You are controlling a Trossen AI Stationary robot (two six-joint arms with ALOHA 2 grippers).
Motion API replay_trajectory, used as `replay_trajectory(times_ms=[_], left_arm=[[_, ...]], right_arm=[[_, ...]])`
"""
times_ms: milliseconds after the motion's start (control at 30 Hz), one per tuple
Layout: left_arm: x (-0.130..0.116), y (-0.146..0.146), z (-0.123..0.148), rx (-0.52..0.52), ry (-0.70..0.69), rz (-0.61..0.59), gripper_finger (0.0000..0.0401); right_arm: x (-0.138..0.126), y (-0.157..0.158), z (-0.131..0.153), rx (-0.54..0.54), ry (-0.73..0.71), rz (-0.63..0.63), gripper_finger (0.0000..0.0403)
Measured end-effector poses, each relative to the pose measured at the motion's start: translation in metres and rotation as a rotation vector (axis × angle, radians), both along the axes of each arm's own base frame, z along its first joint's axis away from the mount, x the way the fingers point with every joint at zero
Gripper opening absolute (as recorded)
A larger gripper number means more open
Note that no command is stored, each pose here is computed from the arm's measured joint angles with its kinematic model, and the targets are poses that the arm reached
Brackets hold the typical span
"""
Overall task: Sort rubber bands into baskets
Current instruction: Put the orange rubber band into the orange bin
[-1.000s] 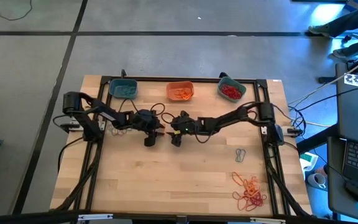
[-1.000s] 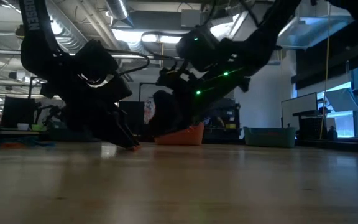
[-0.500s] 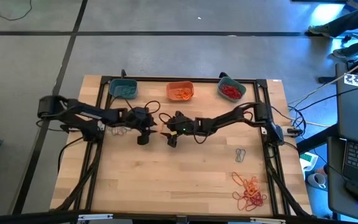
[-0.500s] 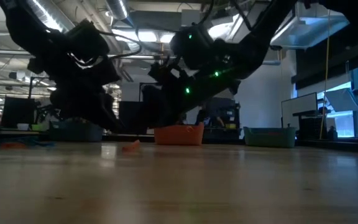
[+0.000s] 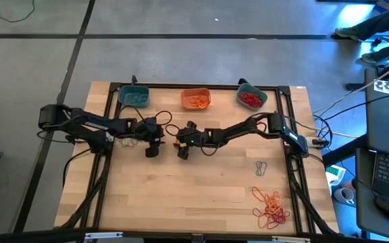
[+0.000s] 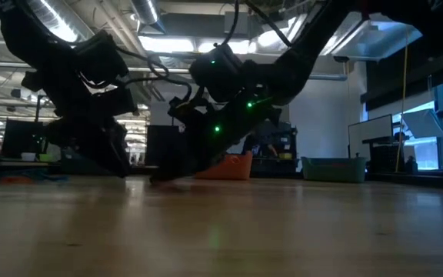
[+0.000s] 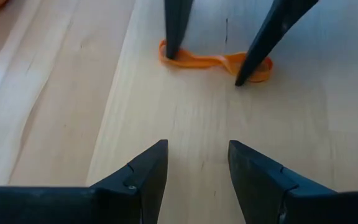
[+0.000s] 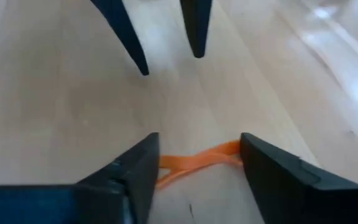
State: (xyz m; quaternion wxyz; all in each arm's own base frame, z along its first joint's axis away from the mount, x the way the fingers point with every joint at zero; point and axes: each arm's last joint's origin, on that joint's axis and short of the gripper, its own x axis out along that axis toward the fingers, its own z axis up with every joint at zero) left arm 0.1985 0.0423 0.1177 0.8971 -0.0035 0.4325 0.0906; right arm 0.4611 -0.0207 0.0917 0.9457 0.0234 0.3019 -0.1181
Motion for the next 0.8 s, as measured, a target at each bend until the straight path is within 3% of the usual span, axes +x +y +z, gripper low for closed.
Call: replay_trajectory(times_ms=[300, 467, 633, 800], left_arm=[[0.000, 0.000, 0.000, 0.001, -0.004, 0.003, 0.0166], [0.000, 0.000, 0.000, 0.001, -0.004, 0.003, 0.0166], [0.000, 0.000, 0.000, -0.007, -0.009, 0.014, 0.0166], [0.000, 0.000, 0.000, -0.011, -0.009, 0.019, 0.0166]], right_arm=[[0.000, 0.002, -0.001, -0.044, 0.023, 0.060, 0.0020], [-0.006, 0.004, 0.013, -0.066, 0.059, 0.068, 0.0024], [-0.013, 0.006, 0.045, -0.127, 0.074, 0.061, 0.0005], [-0.023, -0.003, 0.072, -0.192, 0.107, 0.025, 0.0012]])
